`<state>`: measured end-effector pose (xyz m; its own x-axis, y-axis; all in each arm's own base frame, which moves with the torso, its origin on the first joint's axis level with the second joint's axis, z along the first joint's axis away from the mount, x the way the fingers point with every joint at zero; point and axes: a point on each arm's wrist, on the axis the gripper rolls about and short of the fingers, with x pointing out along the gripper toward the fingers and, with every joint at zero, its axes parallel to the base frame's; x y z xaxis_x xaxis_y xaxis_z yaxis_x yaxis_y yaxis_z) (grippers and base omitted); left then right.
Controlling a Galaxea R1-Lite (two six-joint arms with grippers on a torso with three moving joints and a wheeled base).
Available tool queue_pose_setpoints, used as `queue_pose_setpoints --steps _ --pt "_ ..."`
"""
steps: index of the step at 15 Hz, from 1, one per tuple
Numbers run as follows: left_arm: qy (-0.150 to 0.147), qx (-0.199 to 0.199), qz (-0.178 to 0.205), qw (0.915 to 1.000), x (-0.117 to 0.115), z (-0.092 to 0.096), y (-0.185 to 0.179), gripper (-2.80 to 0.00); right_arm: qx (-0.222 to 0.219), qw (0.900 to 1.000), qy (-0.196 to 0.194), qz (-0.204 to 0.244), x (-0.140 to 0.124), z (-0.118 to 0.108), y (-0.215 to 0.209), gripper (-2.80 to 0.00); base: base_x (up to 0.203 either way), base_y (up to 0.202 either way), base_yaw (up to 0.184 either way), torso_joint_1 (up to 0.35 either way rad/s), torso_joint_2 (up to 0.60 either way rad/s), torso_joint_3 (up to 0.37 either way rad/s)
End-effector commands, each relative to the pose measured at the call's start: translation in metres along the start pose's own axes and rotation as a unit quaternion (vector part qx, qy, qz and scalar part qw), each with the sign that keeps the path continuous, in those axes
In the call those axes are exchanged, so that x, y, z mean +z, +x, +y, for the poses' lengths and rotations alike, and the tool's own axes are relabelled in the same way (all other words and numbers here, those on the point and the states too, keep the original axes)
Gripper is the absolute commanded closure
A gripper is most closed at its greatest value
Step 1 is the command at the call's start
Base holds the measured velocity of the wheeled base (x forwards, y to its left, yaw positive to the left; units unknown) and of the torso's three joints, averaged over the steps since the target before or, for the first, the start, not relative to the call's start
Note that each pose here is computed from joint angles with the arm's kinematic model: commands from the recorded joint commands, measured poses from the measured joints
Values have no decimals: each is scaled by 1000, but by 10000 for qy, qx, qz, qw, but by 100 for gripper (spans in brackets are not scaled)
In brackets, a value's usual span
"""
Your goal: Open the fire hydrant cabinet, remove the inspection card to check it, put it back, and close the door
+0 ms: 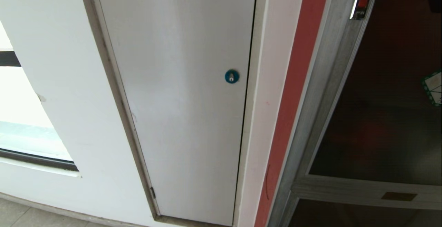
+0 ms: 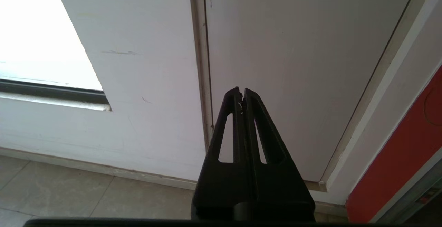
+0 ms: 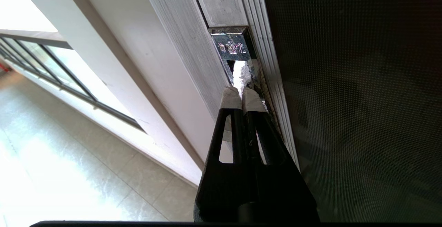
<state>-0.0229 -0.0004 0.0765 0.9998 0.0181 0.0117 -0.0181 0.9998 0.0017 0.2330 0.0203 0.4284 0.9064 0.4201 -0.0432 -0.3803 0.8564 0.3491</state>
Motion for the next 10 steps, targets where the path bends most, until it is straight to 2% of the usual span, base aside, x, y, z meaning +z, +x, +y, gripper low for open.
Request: queue_pose_setpoints --steps 1,10 --pt "-1 2 27 10000 -1 0 0 0 -11 10000 30 62 -2 -3 5 0 0 0 0 0 0 0" --pt "-1 3 20 10000 -1 0 0 0 -4 9999 17 112 -3 -5 10 0 0 0 0 0 0 0"
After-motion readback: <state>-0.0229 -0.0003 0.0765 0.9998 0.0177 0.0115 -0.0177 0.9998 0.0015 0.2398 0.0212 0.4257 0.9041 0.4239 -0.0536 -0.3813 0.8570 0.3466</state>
